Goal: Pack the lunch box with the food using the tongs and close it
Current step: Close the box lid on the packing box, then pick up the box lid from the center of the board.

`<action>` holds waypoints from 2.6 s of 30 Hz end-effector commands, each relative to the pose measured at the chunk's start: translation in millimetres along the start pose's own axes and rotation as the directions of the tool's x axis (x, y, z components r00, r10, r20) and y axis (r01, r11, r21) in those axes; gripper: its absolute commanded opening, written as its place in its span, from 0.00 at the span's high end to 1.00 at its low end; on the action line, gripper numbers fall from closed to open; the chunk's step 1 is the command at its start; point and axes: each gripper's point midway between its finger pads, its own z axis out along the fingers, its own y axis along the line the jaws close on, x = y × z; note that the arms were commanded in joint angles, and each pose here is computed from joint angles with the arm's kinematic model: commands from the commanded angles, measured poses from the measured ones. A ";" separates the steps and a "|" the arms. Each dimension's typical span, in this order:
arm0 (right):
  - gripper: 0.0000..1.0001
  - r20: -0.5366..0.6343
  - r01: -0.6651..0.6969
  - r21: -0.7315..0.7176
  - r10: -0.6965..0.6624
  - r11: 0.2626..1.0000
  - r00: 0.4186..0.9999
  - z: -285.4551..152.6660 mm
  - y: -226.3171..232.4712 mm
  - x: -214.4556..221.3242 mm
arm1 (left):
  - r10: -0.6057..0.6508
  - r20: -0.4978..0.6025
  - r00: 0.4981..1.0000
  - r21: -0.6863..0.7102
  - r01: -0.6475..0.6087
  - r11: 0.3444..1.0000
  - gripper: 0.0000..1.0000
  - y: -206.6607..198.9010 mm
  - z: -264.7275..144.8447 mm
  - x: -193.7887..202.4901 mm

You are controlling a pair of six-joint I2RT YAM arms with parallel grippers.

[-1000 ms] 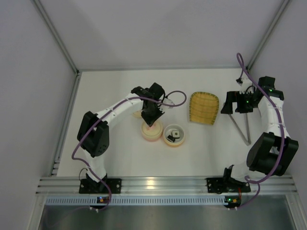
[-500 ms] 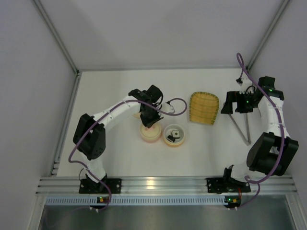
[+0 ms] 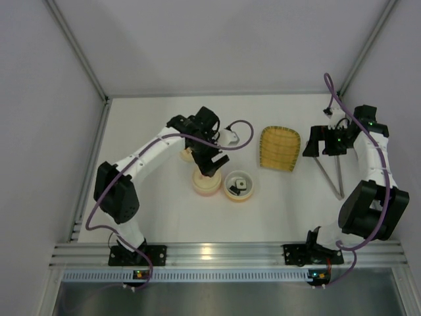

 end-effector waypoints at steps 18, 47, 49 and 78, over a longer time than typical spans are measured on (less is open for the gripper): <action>0.01 0.017 0.021 -0.025 -0.020 0.999 1.000 2.6 5.4 -5.0 | -0.522 0.152 0.839 -0.124 0.540 0.832 0.21 191.5 0.2 44.7; 0.01 0.000 0.012 -0.030 -0.012 0.999 1.000 9.2 1.1 -3.1 | -0.551 0.156 0.820 -0.140 0.570 0.809 0.41 197.5 45.4 35.4; 0.01 -0.002 0.013 -0.032 -0.013 0.999 1.000 9.8 1.3 -3.0 | -0.537 0.156 0.829 -0.165 0.558 0.813 0.41 196.3 42.9 32.9; 0.01 -0.010 0.010 -0.030 -0.010 1.000 1.000 12.0 -0.8 -0.3 | -0.495 0.123 0.860 -0.140 0.509 0.849 0.57 168.6 64.3 16.8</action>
